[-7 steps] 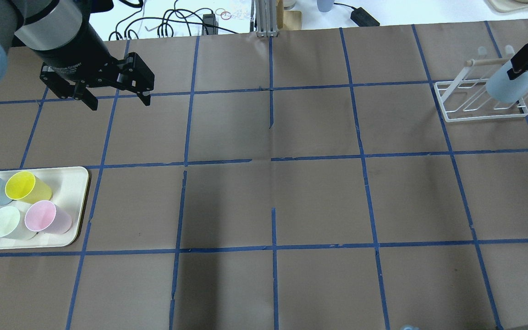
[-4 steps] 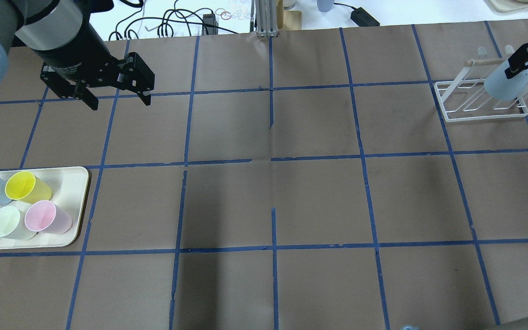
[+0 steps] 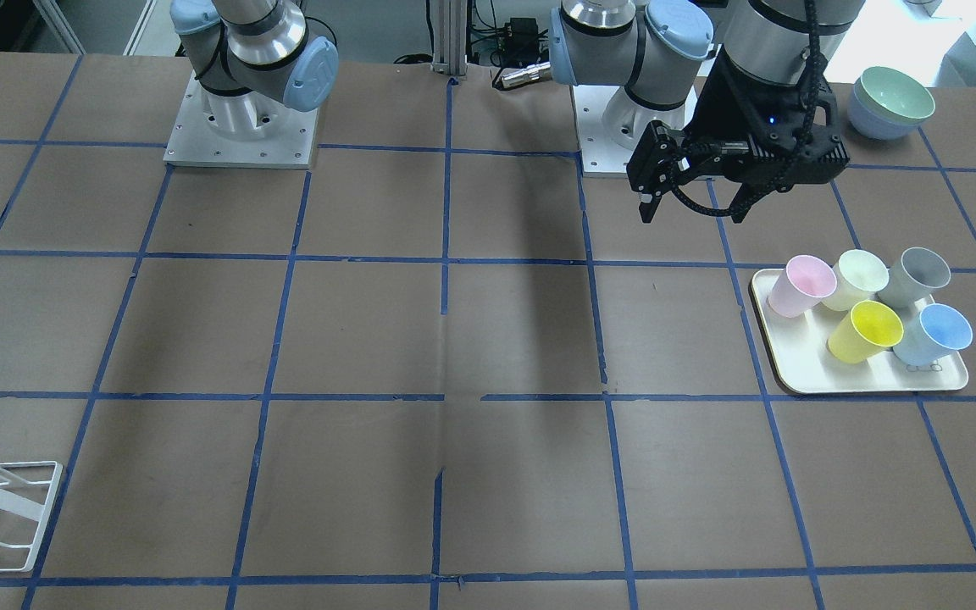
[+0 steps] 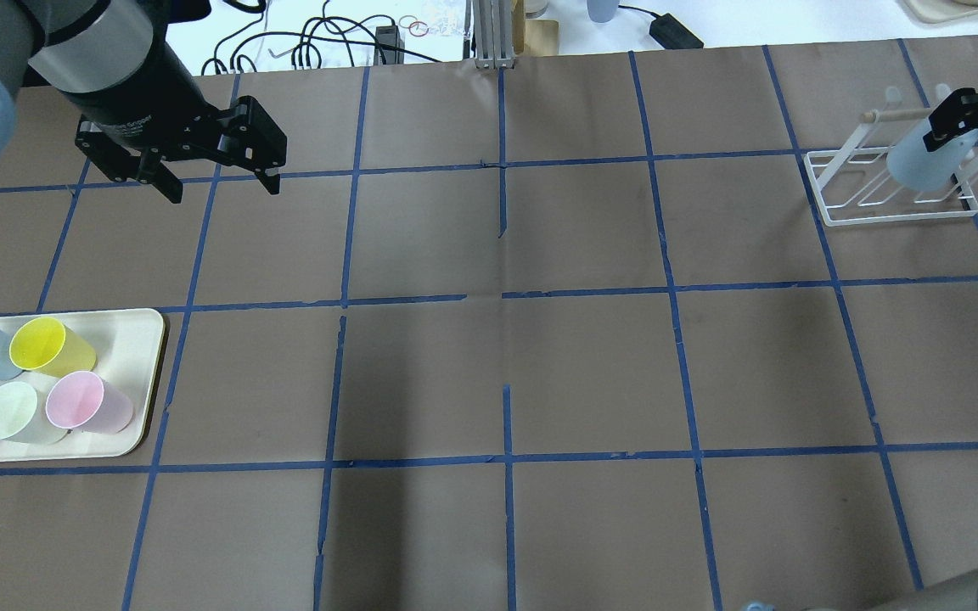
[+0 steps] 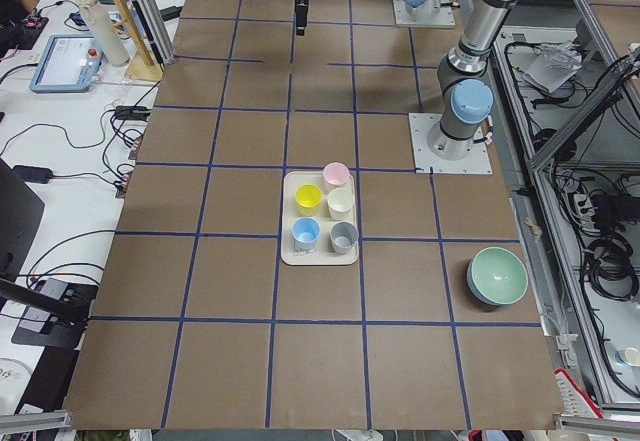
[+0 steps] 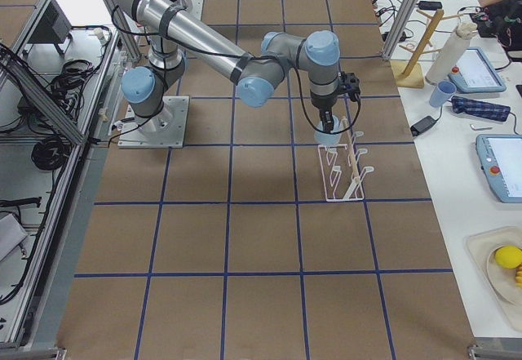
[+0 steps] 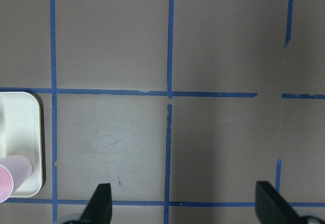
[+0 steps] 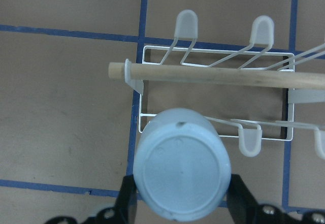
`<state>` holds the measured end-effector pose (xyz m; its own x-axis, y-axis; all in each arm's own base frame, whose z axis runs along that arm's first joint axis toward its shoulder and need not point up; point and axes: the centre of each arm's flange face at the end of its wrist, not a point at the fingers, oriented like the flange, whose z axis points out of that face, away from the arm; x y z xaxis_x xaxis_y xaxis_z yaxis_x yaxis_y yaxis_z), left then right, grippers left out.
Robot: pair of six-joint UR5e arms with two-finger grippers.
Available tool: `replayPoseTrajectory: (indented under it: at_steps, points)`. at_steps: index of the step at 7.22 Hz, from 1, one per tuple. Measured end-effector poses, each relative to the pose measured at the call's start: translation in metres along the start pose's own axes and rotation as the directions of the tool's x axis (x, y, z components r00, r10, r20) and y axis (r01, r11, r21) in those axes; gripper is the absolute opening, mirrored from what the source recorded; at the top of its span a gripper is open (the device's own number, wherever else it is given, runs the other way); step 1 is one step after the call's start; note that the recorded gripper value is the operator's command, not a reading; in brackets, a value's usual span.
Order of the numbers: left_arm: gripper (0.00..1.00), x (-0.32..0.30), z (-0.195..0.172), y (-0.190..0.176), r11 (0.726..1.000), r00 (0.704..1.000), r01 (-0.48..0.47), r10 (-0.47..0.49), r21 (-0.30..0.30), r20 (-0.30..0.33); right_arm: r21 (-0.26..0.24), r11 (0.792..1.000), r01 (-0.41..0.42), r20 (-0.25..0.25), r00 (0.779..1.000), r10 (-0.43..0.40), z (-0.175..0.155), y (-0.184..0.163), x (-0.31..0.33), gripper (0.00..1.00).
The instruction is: Transfer IKEA cup to right arm and place on rack
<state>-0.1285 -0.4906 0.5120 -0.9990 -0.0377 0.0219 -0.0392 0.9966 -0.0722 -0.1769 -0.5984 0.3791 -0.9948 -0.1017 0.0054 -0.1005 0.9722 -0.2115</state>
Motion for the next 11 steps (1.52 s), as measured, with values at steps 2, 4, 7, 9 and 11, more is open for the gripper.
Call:
replayPoseTrajectory:
  at_steps: [2, 4, 7, 9, 11]
  points:
    - [1.00, 0.000, -0.001, 0.000, 1.000, 1.000, 0.000, 0.000, 0.001, -0.001, -0.014, 1.000, -0.006, 0.011, 1.000, 0.006, 0.014, -0.001, 0.003, 0.08]
    - [1.00, 0.000, -0.001, 0.000, 1.000, 1.000, 0.000, 0.000, 0.001, -0.001, -0.033, 0.999, -0.012, 0.023, 1.000, 0.013, 0.027, 0.000, 0.004, 0.09]
    - [1.00, 0.000, -0.001, 0.000, 1.000, 1.000, 0.000, 0.000, 0.001, -0.001, -0.047, 0.999, -0.015, 0.032, 0.999, 0.017, 0.045, -0.001, 0.008, 0.14]
    - [1.00, 0.000, -0.001, 0.000, 1.000, 1.000, 0.000, 0.000, 0.001, -0.001, -0.052, 0.999, -0.017, 0.034, 0.999, 0.019, 0.051, -0.002, 0.009, 0.32]
    - [1.00, 0.000, -0.001, 0.001, 1.000, 1.000, 0.000, 0.000, 0.002, -0.001, -0.057, 0.998, -0.019, 0.038, 0.999, 0.021, 0.056, -0.002, 0.010, 1.00]
